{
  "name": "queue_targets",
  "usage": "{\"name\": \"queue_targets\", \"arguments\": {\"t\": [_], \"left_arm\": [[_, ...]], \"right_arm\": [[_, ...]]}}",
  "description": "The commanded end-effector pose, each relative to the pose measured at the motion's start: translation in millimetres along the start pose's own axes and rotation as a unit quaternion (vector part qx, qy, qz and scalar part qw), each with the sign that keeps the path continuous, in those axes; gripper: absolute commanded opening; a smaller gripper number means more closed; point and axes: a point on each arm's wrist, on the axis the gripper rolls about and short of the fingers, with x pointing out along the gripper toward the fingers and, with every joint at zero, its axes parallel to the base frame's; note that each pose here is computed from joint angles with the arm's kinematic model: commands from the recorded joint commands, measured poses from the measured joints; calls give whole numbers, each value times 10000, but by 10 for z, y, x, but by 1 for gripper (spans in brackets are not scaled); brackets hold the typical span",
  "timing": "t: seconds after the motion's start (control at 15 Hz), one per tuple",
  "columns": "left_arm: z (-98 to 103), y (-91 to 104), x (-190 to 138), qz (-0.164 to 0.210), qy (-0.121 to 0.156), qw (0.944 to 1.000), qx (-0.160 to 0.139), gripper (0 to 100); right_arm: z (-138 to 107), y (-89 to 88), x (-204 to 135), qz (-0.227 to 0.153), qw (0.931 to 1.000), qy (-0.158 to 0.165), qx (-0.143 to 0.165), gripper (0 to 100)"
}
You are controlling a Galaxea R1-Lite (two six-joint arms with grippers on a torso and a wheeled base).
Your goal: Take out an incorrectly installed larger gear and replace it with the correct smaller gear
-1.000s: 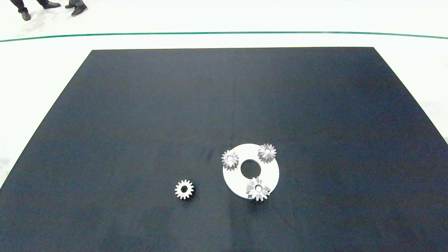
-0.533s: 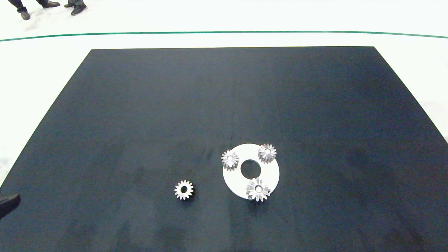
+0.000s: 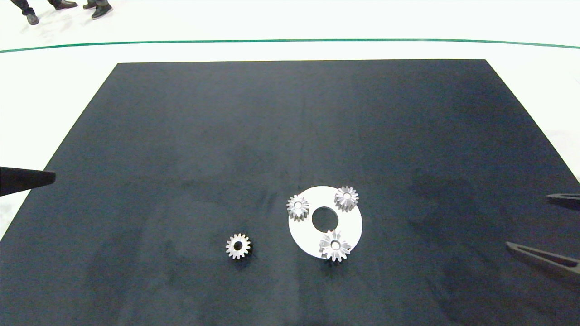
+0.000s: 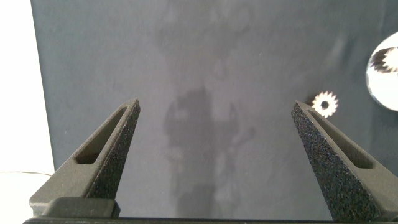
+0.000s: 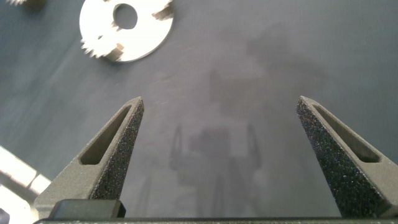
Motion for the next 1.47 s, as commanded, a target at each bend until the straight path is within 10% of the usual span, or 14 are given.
{"name": "queue_targets", "arguments": {"t": [0.07,0.6,1.13,1.47], "left_arm": [[70,-76,-51,-357,-48,9993,-108,100],[28,-67,-195,-352,-24,9993,-143,100],[8,-61,-262,-349,-125,9992,-133,100],[-3,-57,-290,-309,-128,9994,-99,100]], "right_arm": [[74,231,566,902,9936,586,-353,100],[-17,882,1364,1552,9766,1109,-994,100],[128,895,1532,1174,9840,839,-1047,100],[193,927,1641,1275,9756,1268,-1263,100]]}}
